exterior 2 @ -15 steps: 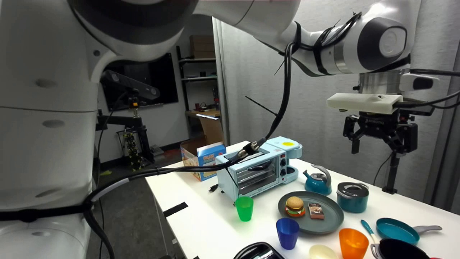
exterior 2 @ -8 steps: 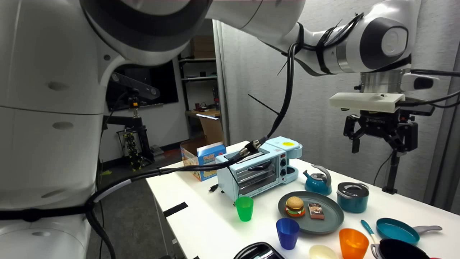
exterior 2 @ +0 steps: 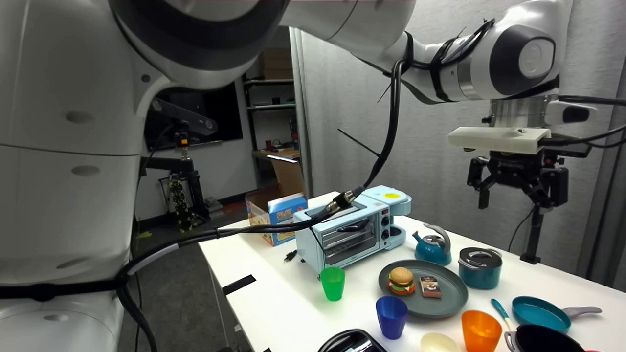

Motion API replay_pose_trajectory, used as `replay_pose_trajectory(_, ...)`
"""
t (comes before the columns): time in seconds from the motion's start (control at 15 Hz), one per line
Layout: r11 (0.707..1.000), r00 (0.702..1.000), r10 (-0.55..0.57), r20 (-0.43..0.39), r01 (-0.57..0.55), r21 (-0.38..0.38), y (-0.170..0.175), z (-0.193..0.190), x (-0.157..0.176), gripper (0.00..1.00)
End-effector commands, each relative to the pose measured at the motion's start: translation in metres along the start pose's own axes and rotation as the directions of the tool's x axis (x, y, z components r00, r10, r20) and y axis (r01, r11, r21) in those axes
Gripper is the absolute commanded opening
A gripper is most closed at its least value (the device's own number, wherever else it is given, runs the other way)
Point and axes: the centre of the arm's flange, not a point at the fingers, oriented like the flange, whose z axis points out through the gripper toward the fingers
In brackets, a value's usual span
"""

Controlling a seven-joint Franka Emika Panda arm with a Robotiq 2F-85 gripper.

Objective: Take the orange cup and pour some of its contents into the pot and some onto the plate.

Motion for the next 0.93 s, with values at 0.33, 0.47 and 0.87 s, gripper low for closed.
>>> replay_pose_trajectory(0.33, 1.0, 0.999, -0.026, 0.035, 0.027, -0.003, -0.013, 0.037, -0.014, 1.0)
replay_pose_trajectory(0.47, 0.999, 0.998, -0.032, 0.059, 0.032, -0.002, -0.016, 0.049, -0.021, 1.0)
replay_pose_trajectory(0.87, 0.999, 0.994, -0.021, 0.103, 0.024, -0.027, 0.028, 0.059, -0.023, 1.0)
